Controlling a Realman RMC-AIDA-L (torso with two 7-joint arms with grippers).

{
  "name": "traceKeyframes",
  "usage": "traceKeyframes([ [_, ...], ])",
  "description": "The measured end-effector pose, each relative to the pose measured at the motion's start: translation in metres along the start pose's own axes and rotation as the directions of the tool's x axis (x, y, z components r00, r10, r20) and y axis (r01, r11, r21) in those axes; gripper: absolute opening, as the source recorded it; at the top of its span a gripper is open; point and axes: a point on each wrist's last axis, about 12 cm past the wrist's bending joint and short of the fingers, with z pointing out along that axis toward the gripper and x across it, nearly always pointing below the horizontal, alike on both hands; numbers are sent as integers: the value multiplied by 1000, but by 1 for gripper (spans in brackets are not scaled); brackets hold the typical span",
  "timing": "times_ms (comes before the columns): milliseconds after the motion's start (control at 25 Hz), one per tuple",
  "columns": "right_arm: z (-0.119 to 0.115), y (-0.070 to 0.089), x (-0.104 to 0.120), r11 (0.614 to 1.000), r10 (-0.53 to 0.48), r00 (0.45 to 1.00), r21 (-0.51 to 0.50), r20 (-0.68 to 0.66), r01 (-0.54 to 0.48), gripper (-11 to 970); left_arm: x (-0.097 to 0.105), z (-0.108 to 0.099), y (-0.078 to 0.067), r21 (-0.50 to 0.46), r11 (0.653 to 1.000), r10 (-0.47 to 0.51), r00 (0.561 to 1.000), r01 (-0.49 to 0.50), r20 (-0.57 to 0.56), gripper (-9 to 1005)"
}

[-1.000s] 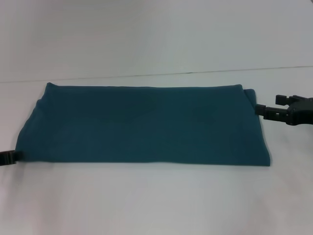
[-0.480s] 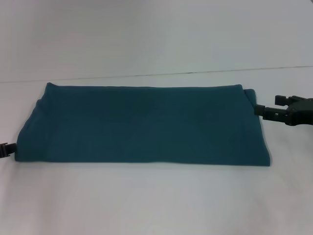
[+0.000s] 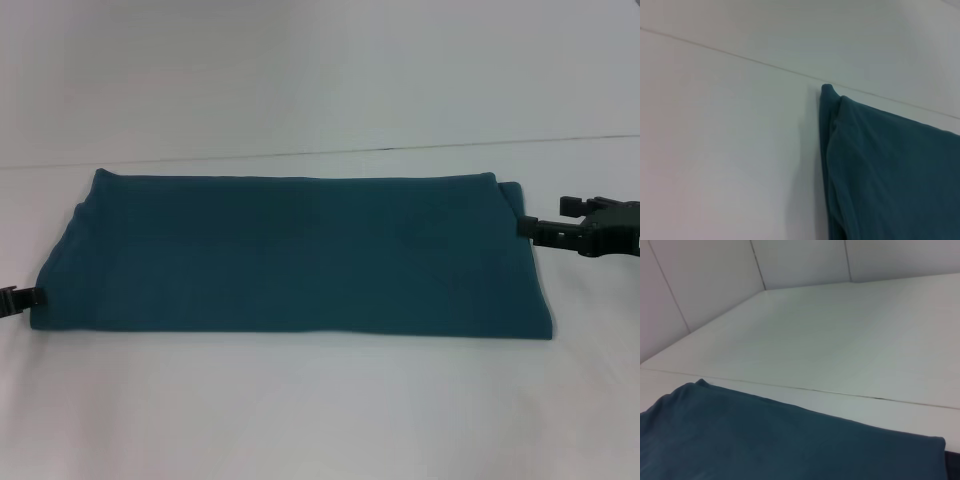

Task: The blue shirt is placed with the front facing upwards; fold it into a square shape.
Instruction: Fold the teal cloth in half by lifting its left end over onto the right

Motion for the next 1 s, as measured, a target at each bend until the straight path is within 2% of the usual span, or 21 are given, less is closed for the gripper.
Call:
traceKeyframes([
  [520,0,-1,-1,1000,-2,1000,7,1,1,915,-5,3,-3,-9,1000,0,1000,0,-1,436],
  [600,0,-1,-2,1000,-2,1000,6,1,2,915,-4,4,-3,-9,1000,-1,1000,1,-4,645],
  [840,1,0,-3,1000,-4,1000,5,3,4,915,1,10,-5,-1,1000,3,1000,-3,-26,871],
  [1000,2,0,-3,1000,-5,1000,2,3,5,915,3,13,-8,4,1000,12,999,-12,-38,874],
])
